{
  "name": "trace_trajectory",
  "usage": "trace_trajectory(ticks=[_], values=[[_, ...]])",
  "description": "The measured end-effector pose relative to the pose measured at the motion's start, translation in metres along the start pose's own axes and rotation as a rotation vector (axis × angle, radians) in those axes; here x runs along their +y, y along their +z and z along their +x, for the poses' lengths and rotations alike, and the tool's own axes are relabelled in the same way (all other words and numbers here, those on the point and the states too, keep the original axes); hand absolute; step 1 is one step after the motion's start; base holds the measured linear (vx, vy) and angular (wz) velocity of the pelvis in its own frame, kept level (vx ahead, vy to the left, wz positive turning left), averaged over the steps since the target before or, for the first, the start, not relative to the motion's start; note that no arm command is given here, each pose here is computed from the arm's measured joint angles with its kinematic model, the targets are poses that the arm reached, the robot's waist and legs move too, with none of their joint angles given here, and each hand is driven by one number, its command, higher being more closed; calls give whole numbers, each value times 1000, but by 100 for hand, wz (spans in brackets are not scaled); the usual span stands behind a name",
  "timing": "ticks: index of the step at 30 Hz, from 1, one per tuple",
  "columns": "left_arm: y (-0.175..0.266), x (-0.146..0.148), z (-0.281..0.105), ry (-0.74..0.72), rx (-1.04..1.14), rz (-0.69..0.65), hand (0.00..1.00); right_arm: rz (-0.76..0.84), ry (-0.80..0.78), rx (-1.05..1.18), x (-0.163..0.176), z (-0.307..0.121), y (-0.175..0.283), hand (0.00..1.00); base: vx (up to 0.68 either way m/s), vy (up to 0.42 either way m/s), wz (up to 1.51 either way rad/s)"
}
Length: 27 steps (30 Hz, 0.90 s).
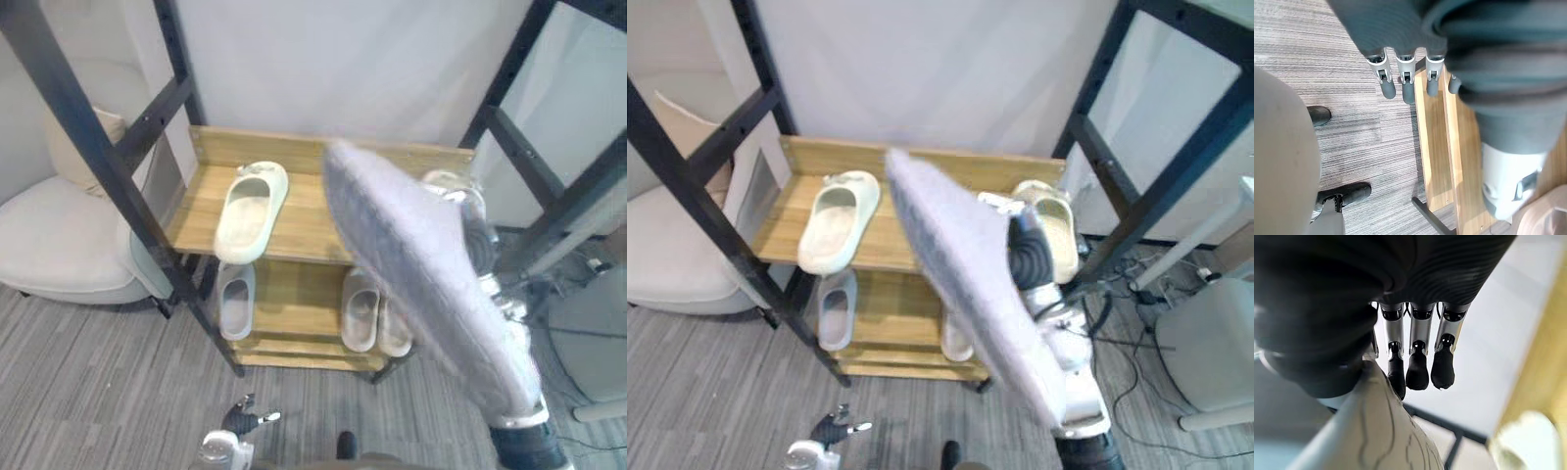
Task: Organize the slippers on the shoe rack
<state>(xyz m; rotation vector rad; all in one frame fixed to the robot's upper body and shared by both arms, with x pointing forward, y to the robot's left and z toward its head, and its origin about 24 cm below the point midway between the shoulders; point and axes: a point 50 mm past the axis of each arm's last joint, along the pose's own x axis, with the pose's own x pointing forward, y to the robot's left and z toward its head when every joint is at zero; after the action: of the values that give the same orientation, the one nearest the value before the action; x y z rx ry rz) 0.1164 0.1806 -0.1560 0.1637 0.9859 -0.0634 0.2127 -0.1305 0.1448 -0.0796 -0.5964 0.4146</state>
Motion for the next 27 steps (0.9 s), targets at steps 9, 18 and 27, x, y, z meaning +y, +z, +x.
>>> trace_trajectory(ticks=[9,18,27], values=[[1,-4,0,-30,-12,31,0,176,280,358,51,-42,-61,100,-35,3,6],[77,-1,15,-20,-228,66,0,-122,334,354,29,11,-86,100,-214,4,29],[151,8,10,61,-484,-10,0,-379,76,111,-11,81,-49,100,-150,-12,13]])
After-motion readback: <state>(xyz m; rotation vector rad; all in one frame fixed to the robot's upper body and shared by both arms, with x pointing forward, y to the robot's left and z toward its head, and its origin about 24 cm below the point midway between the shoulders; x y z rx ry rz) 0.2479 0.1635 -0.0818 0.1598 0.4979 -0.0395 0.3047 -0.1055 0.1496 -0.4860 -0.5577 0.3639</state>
